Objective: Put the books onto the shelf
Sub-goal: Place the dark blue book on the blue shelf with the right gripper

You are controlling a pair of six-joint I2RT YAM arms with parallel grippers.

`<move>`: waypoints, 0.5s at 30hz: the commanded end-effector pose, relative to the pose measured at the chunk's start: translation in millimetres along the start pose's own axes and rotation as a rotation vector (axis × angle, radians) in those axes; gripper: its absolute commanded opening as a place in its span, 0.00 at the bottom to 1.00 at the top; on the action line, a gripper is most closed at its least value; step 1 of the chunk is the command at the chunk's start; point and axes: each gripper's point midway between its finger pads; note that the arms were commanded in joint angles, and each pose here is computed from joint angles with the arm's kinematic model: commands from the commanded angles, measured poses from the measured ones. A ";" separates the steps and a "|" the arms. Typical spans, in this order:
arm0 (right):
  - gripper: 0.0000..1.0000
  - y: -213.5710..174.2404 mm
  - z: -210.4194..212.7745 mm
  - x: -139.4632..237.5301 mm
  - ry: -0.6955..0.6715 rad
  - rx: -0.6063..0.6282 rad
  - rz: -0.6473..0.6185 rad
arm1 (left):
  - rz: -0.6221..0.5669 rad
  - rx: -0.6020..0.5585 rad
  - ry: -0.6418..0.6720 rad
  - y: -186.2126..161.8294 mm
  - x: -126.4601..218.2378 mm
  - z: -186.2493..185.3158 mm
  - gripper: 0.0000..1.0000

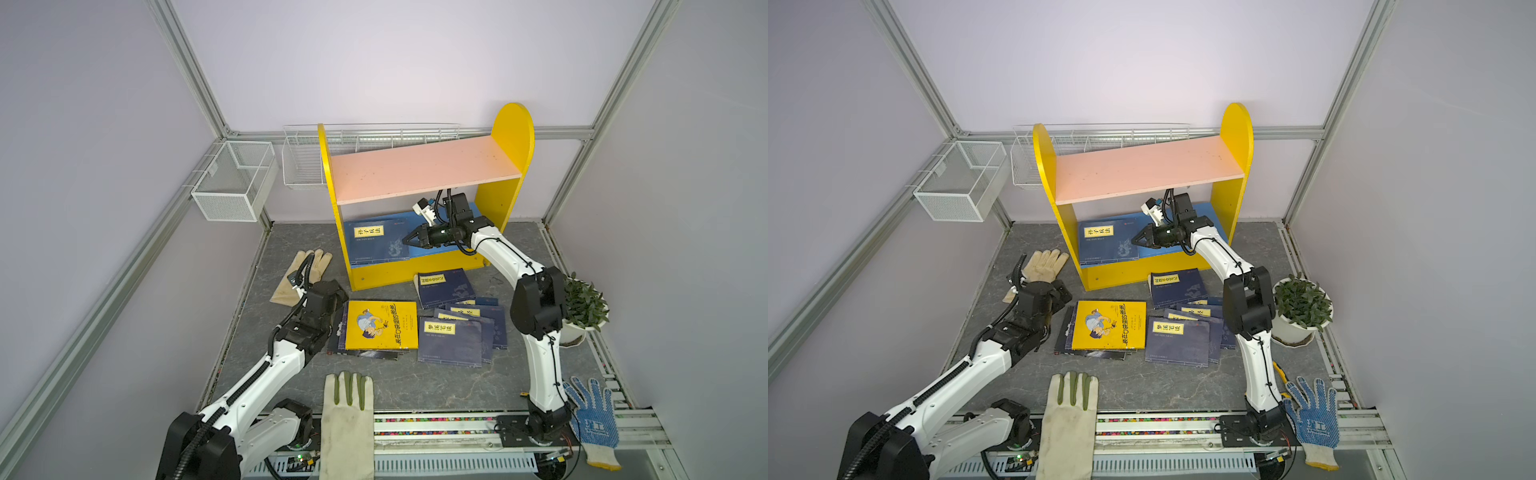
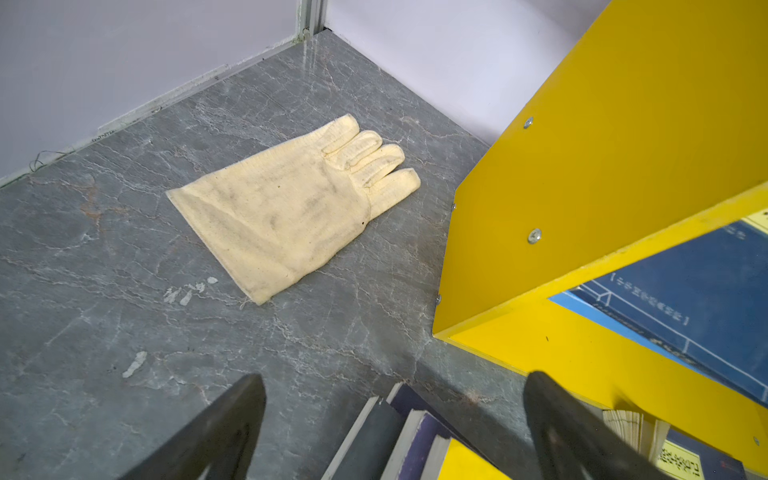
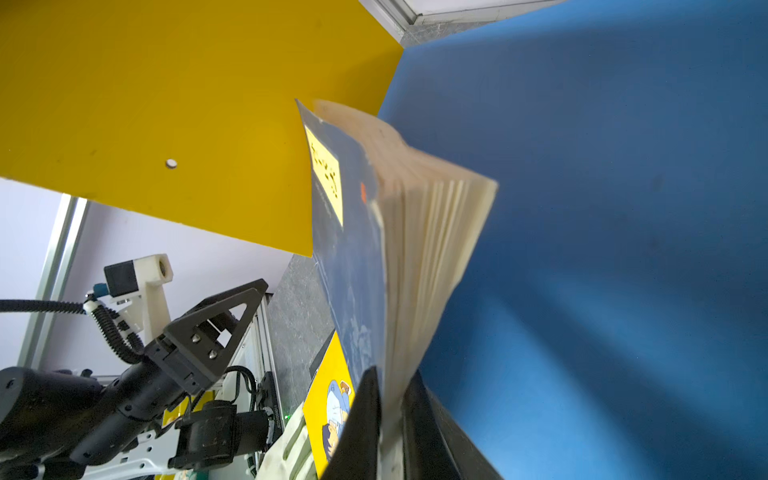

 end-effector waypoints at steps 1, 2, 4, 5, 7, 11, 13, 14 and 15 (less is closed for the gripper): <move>0.07 6.5 6.8 -1.0 0.054 0.009 0.002 | 0.004 0.034 -0.032 4.3 -1.4 -11.4 0.97; 0.08 8.2 3.2 -3.7 0.050 0.010 -0.004 | 0.010 0.029 -0.039 3.6 -2.0 -13.7 0.97; 0.08 10.4 -4.6 -9.0 0.033 0.002 -0.013 | 0.018 0.024 -0.047 2.8 -2.4 -16.4 0.97; 0.08 12.1 -9.9 -10.5 0.012 0.003 -0.021 | 0.026 0.021 -0.050 1.3 -3.0 -17.8 0.97; 0.09 15.9 -18.3 -11.9 -0.027 0.010 -0.034 | 0.033 0.018 -0.055 0.5 -3.8 -19.5 0.97; 0.38 26.1 -31.0 -11.4 -0.111 0.033 -0.069 | 0.050 0.016 -0.058 -4.1 -6.0 -20.3 0.97; 0.52 30.7 -32.2 -10.5 -0.142 0.050 -0.082 | 0.058 0.019 -0.062 -6.0 -7.1 -21.6 0.97; 0.57 33.5 -32.8 -8.2 -0.164 0.059 -0.089 | 0.064 0.019 -0.065 -7.1 -8.0 -22.6 0.97; 0.63 36.8 -32.3 -5.4 -0.187 0.072 -0.098 | 0.067 0.019 -0.067 -7.8 -9.0 -23.9 0.97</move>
Point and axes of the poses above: each gripper's point midway between its finger pads, its own x axis back along the fingers, its own z axis along the line the jaws close on, y = z × x, and after that the axes turned 11 degrees about x, right-handed
